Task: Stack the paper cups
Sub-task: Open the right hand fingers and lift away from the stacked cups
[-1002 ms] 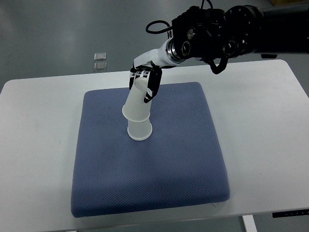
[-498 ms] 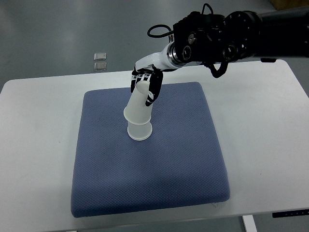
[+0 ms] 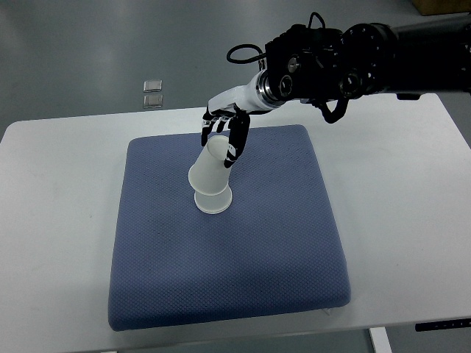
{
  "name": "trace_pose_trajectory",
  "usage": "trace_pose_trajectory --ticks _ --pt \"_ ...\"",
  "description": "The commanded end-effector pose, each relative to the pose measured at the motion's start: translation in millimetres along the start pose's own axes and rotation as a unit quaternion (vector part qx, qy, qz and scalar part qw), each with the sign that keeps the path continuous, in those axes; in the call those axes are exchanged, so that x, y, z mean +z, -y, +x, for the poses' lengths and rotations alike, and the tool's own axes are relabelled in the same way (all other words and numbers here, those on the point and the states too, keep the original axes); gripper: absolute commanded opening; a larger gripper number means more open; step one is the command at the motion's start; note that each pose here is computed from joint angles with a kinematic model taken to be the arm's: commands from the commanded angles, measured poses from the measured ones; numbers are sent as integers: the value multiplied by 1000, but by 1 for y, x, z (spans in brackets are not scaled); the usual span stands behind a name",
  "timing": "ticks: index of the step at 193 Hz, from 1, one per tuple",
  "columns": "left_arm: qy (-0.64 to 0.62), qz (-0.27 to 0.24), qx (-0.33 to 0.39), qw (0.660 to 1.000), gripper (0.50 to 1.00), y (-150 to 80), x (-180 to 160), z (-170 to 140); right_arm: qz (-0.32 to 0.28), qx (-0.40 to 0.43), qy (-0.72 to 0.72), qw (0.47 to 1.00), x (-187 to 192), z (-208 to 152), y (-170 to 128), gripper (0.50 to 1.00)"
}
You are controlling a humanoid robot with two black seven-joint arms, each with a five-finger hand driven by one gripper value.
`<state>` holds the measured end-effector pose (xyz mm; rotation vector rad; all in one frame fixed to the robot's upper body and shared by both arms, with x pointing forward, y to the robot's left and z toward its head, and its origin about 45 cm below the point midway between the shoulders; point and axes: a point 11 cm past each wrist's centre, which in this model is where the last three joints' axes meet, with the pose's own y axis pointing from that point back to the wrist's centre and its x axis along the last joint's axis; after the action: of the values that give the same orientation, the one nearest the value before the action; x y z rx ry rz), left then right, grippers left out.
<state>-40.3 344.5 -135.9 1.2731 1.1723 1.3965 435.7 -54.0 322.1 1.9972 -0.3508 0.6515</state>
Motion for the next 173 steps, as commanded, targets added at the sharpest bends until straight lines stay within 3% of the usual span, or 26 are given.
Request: trace_pose_trajectory --ticks 1,70,131,173 --pt "0 0 0 1000 1000 0 0 0 0 1 0 1000 0 0 0 909" --pt "0 0 0 1000 1000 0 0 0 17 19 4 1000 -13 14 -5 913" --pt "0 0 0 1000 1000 0 0 0 62 77 30 995 -36 54 -17 913" --pt "0 1 1 1000 1000 0 -1 1 141 113 172 968 -37 75 -12 915"
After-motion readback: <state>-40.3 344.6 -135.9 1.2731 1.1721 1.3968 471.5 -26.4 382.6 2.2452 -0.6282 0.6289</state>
